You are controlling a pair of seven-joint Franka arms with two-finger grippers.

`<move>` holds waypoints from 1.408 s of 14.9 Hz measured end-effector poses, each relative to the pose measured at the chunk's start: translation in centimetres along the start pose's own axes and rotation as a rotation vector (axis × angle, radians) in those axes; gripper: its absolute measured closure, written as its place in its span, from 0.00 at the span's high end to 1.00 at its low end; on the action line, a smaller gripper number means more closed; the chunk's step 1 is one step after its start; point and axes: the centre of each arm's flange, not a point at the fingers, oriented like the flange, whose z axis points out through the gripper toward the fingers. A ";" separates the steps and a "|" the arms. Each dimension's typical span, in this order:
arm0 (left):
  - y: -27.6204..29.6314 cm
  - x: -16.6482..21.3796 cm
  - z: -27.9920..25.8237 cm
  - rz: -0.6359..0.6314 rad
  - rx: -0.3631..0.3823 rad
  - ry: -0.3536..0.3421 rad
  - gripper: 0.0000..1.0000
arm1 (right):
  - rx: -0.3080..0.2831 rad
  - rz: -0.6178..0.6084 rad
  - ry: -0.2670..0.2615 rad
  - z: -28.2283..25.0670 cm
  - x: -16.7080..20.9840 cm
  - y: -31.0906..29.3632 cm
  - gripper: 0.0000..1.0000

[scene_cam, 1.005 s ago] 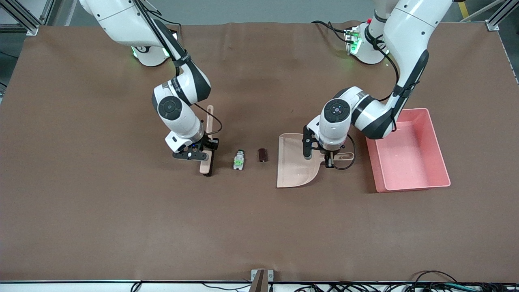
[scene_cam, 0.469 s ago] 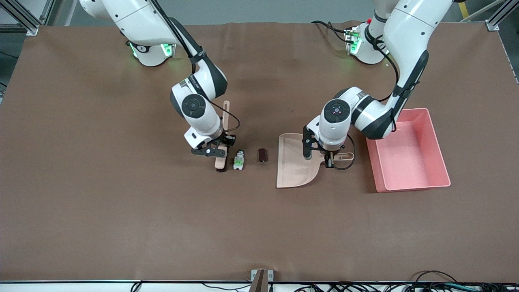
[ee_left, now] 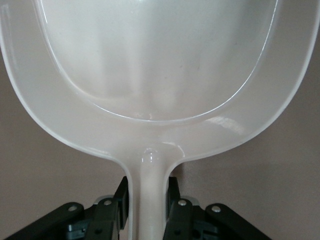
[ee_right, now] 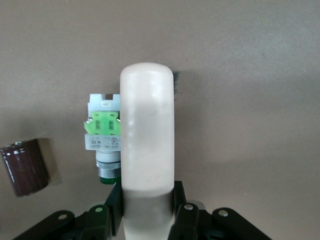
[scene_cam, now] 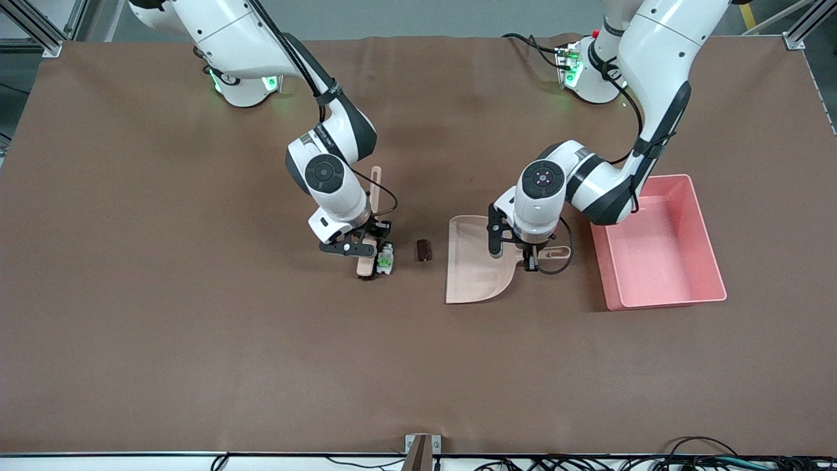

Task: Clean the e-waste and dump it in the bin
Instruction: 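Sweep the component and capacitor with the brush into the held dustpan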

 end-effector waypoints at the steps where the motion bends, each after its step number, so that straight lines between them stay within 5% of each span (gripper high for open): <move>1: 0.0 0.0 0.0 0.000 0.000 0.000 0.33 | 0.003 0.001 0.003 0.0 0.2 -0.2 0.43; 21: 0.0 0.6 0.1 -0.004 0.000 0.002 0.33 | 0.067 0.043 0.009 0.8 -1.0 -6.9 0.43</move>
